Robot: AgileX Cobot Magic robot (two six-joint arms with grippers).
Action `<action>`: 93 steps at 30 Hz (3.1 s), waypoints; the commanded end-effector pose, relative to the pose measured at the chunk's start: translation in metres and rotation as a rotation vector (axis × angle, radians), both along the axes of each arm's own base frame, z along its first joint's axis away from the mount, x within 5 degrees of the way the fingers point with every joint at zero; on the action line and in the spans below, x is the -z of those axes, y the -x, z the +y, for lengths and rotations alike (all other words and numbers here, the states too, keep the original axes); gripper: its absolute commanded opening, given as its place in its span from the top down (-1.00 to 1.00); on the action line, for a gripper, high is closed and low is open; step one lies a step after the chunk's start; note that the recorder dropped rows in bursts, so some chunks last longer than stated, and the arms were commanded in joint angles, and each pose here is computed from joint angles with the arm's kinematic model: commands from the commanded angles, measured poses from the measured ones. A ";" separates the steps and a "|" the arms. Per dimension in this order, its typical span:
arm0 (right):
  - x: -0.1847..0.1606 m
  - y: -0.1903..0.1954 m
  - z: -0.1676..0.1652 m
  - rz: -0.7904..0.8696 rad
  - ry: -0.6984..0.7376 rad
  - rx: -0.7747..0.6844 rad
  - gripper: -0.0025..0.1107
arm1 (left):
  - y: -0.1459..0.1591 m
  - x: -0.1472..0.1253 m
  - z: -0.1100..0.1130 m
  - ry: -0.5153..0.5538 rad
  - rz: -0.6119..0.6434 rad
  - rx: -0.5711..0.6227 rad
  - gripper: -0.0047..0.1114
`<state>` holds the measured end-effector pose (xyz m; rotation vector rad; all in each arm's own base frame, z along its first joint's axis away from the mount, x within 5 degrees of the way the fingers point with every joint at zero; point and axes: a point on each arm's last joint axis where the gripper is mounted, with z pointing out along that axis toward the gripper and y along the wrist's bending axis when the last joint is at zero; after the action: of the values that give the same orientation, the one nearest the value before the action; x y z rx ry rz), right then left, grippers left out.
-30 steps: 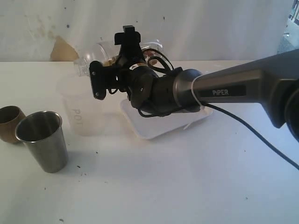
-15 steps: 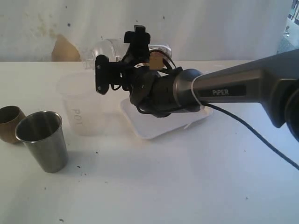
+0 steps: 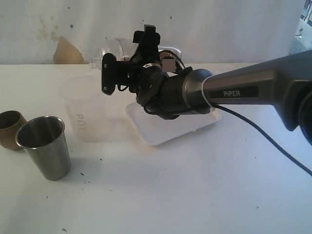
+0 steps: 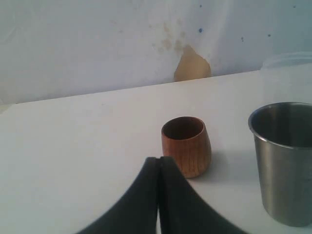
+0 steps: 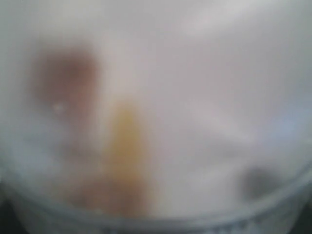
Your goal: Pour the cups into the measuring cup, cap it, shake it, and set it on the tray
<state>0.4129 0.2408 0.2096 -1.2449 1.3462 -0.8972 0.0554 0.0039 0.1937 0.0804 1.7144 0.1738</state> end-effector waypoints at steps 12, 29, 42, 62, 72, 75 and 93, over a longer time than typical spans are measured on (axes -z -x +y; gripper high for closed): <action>-0.024 -0.014 0.006 -0.111 0.011 -0.012 0.96 | 0.000 0.002 0.000 0.000 0.003 0.001 0.92; -0.023 -0.014 0.013 -0.178 0.125 -0.092 0.96 | 0.000 0.002 0.000 0.000 0.003 0.001 0.92; -0.021 -0.016 0.012 -0.248 0.158 -0.064 0.96 | 0.000 0.002 0.000 0.000 0.003 0.001 0.92; -0.024 -0.016 0.013 -0.289 0.191 -0.083 0.96 | 0.000 0.002 0.000 0.000 0.003 0.001 0.92; -0.024 -0.016 0.012 -0.295 0.192 -0.078 0.96 | 0.000 0.002 0.000 0.000 0.003 0.001 0.92; -0.025 -0.016 0.012 -0.298 0.195 -0.079 0.96 | 0.000 0.002 0.000 0.000 0.003 0.001 0.92; -0.028 -0.018 0.011 -0.342 0.231 -0.094 0.96 | 0.000 0.002 0.000 0.000 0.003 0.001 0.92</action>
<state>0.4288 0.2564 0.2164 -1.3288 0.9916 -1.0832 0.0554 0.0040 0.1937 0.0815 1.7144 0.1753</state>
